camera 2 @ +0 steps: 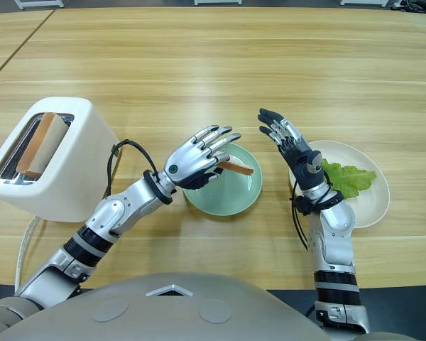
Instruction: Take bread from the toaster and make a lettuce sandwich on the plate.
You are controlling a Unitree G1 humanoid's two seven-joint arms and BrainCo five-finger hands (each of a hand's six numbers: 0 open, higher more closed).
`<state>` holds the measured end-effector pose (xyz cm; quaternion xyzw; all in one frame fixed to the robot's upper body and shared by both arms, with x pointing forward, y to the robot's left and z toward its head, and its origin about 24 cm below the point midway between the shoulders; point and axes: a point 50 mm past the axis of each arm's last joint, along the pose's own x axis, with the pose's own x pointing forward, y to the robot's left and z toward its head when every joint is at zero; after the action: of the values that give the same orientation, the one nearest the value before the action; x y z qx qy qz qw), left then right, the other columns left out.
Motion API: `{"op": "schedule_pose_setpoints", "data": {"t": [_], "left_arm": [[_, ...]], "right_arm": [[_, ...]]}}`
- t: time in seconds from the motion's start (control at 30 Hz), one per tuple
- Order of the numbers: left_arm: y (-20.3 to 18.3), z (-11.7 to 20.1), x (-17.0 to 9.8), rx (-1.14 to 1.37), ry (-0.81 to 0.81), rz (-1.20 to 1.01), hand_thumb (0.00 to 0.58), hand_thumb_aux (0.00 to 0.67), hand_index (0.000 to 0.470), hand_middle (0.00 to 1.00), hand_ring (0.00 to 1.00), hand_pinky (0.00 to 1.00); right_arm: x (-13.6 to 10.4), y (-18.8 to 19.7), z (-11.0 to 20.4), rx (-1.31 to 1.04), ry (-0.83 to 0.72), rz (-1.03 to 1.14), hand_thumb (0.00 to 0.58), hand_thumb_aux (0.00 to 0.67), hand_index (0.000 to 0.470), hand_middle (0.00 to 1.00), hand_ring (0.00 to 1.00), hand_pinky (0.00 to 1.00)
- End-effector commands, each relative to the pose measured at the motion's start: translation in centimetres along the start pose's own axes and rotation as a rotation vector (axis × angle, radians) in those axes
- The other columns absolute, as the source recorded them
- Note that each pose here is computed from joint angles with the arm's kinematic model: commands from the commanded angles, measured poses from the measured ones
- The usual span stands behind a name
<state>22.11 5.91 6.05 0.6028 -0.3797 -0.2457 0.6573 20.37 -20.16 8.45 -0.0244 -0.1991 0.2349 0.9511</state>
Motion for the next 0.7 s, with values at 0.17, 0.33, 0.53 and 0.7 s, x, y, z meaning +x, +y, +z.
{"op": "schedule_pose_setpoints", "data": {"t": [0.17, 0.33, 0.53, 0.7], "left_arm": [[-1.5, 0.6, -2.9, -0.052, 0.119, -0.116, 0.000, 0.000, 0.000, 0.00, 0.00, 0.00], [0.4, 2.2, -4.6, -0.105, 0.167, -0.110, 0.000, 0.000, 0.000, 0.00, 0.00, 0.00], [3.7, 2.7, -6.2, -0.564, 0.323, 0.100, 0.000, 0.000, 0.000, 0.00, 0.00, 0.00], [4.1, 3.2, -6.9, -0.927, 0.357, 0.186, 0.000, 0.000, 0.000, 0.00, 0.00, 0.00]], "right_arm": [[-0.2, -2.9, 2.1, -0.279, 0.079, 0.059, 0.000, 0.000, 0.000, 0.00, 0.00, 0.00], [-2.8, -9.5, 5.7, -1.112, 0.390, 0.175, 0.000, 0.000, 0.000, 0.00, 0.00, 0.00], [-6.7, -14.5, 2.6, -1.595, 0.792, 0.417, 0.000, 0.000, 0.000, 0.00, 0.00, 0.00], [-7.6, -15.6, 0.4, -1.718, 0.844, 0.522, 0.000, 0.000, 0.000, 0.00, 0.00, 0.00]]}}
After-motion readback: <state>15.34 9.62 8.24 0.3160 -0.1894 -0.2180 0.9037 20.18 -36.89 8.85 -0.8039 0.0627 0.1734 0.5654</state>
